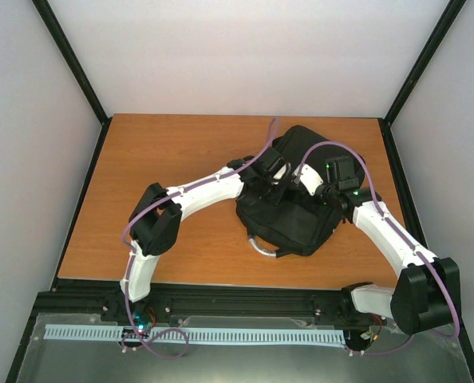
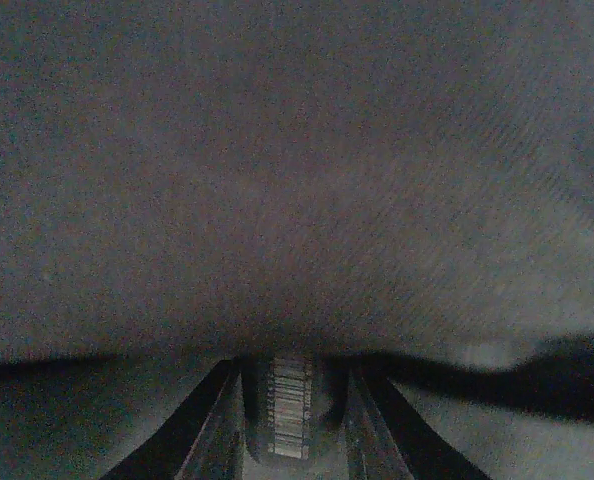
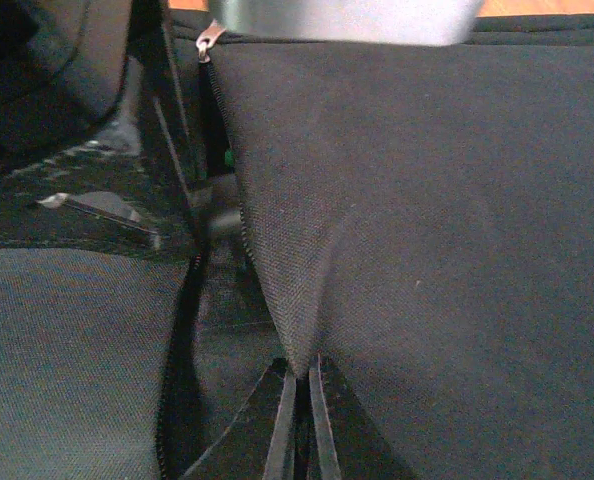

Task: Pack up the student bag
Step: Place the stationery in the student bag.

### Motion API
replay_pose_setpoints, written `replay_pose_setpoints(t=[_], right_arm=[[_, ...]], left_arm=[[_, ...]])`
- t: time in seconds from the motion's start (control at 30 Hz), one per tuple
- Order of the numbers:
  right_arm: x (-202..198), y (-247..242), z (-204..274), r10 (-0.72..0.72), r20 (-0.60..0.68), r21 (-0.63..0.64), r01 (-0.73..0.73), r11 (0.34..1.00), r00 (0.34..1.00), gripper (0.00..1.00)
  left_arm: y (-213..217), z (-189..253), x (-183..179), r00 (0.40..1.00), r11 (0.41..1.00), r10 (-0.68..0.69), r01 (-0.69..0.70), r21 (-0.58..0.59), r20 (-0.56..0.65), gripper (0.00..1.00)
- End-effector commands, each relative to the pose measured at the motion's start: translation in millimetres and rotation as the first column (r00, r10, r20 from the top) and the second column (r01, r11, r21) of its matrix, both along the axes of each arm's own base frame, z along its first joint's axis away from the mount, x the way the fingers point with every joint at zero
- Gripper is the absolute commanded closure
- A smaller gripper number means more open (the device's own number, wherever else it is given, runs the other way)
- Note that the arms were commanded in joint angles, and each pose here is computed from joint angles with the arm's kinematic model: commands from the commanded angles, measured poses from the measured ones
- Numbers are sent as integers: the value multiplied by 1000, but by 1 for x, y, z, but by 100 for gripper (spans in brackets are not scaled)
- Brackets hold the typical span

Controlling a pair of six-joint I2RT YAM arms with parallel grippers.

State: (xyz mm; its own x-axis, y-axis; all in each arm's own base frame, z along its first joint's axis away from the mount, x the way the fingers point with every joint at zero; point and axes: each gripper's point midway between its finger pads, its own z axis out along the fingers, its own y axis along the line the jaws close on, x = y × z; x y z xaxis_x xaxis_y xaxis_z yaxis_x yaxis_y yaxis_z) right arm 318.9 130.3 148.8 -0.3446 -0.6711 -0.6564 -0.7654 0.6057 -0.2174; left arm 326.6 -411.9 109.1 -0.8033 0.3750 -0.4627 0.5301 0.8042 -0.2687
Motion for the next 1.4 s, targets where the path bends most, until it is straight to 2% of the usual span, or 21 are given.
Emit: replay_pose_setpoints(t=[0.0,0.1,0.17,0.37,0.4,0.5,0.73,0.97,1.13,1.37], right_arm=[[-2,12,7,49,6,49,-50,998,999,97],[-2,12,8,50,11,48,-51,998,999,97],[-1,12,9,51,15,49,-51,998,999,97],[-2,12,7,55,7,49,-55,997,998,97],[-2,12,6,55,5,48,-55,997,998,97],[-2,13,6,56,5,48,-56,997,998,97],[-2,12,7,55,5,49,-55,997,998,97],[-2,11,6,51,3,46,-51,998,999,97],[-2,12,4,52,-7,47,-52,998,999,97],[-2,12,1,49,-19,44,-48,998,999,97]], left_arm=[[-19,36,21,995,998,-1,7,-57,100,74],[-14,36,17,996,999,5,0,-48,85,59],[-8,39,12,997,999,10,-6,-49,81,54],[17,60,-12,996,996,31,-23,-87,81,48],[22,61,-16,996,995,40,-33,-94,79,49],[36,54,-22,995,994,74,-68,-82,71,61],[45,12,-15,992,995,99,-100,12,78,98],[31,-5,11,985,992,114,-120,47,127,99],[15,-6,30,976,989,138,-143,19,166,99],[-25,19,57,956,976,174,-136,-170,235,99]])
